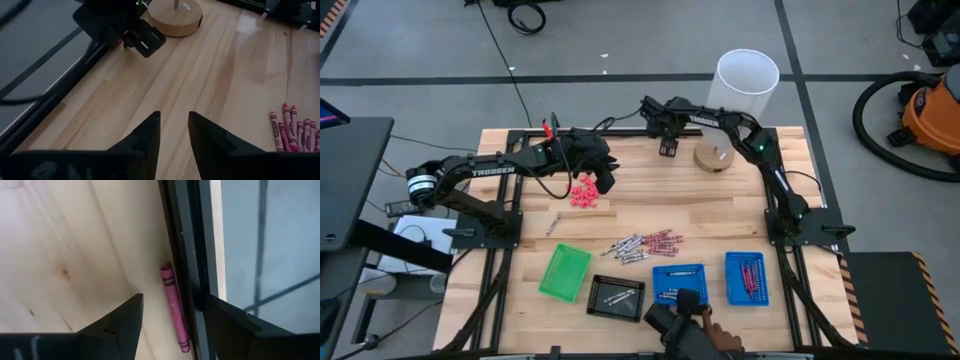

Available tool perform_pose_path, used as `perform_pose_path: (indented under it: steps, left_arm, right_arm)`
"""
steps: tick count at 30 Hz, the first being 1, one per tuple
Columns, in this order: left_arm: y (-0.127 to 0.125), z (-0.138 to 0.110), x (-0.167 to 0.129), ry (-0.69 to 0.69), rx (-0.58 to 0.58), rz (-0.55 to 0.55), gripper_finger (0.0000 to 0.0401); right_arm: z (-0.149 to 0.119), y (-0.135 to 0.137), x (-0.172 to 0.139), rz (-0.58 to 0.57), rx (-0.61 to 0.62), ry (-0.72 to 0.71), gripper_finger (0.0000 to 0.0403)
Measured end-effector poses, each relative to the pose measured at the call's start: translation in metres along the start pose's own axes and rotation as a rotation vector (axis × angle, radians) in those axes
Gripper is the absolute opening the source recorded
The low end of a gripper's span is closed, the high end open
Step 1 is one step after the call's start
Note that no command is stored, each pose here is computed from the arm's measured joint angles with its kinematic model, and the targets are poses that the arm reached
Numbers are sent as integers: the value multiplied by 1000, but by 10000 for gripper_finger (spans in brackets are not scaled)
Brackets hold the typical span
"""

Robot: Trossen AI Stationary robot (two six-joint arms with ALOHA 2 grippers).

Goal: Sort crayons
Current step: Put the red crayon into the right blue basket

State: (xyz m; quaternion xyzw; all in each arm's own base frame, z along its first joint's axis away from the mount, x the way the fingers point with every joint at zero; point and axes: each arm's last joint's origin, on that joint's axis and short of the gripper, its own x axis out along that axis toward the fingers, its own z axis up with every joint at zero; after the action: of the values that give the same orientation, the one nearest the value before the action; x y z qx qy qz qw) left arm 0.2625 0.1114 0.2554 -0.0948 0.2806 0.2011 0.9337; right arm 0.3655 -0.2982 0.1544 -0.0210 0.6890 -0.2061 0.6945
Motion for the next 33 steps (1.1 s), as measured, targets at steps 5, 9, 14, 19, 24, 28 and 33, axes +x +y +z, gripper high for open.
perform_pose_path:
  steps: [5, 9, 14, 19, 24, 28, 33]
  left_arm:
    - [0, 0, 0, -2, -42, 0, 110]
    - [0, 0, 0, -2, -79, 0, 110]
    - [0, 0, 0, -2, -92, 0, 110]
    - [0, 0, 0, -2, -92, 0, 110]
    - [0, 0, 0, -1, -95, -4, 110]
    - [-1, 0, 0, -1, -95, -7, 110]
    - [-2, 0, 0, -2, -91, -11, 110]
  right_arm:
    - [-3, -2, 0, 77, 14, -24, 208]
    - [1, 8, -3, 96, 15, -30, 208]
    - [9, 28, -7, 20, -34, 2, 208]
    - [13, 59, -16, 149, -80, 8, 206]
    - [13, 66, -21, 121, -99, 40, 201]
    - [14, 66, -30, 6, -119, 71, 196]
    - [15, 50, -38, 9, -53, 30, 195]
